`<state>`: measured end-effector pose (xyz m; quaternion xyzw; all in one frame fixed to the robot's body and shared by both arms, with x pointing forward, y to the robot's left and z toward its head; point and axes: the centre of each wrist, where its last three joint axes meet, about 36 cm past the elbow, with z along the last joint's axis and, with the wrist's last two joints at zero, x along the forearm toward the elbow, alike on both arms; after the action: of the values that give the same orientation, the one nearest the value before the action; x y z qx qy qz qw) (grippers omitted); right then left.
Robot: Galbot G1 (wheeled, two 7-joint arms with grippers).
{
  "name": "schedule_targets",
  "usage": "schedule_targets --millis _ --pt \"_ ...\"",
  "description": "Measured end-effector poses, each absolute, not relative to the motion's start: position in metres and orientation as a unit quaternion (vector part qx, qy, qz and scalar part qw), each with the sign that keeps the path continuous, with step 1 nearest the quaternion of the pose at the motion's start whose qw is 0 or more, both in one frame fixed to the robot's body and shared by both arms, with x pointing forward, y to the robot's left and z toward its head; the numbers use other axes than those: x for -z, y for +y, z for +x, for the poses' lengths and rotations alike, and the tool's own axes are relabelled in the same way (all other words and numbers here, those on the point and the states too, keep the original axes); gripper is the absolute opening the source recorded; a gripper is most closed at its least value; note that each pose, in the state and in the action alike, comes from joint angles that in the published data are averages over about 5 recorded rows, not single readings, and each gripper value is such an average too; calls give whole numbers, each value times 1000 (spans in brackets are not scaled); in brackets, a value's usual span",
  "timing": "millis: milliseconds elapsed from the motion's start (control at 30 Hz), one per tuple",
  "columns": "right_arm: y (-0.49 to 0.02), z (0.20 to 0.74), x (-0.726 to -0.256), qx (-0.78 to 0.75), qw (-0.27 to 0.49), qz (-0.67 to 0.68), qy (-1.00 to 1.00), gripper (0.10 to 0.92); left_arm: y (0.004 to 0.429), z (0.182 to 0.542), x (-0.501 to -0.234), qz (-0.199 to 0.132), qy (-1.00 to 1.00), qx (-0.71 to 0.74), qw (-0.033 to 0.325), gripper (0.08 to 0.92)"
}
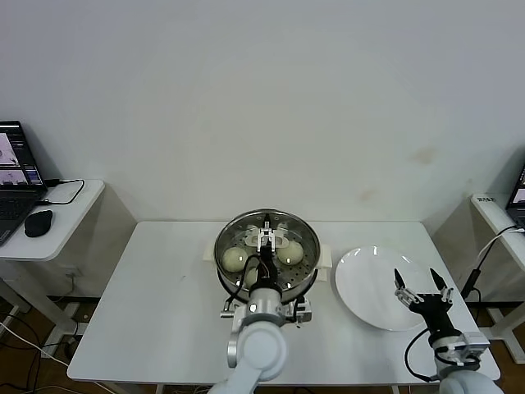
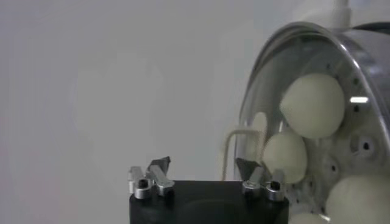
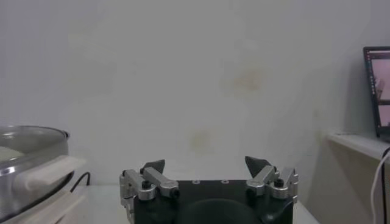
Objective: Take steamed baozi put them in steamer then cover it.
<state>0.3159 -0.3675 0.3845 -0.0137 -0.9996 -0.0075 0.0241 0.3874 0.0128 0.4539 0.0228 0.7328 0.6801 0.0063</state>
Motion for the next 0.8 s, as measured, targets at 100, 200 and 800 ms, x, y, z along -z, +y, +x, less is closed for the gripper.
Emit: schedule_targets --millis 100,200,800 --pt "-367 316 -384 7 26 -12 -1000 822 16 381 -459 27 737 -676 6 822" --pt "-366 315 -384 7 29 -10 -1000 823 20 375 -464 31 741 -671 4 823" --pt "-340 304 -387 26 61 14 -998 822 147 347 -507 39 868 -495 -11 823"
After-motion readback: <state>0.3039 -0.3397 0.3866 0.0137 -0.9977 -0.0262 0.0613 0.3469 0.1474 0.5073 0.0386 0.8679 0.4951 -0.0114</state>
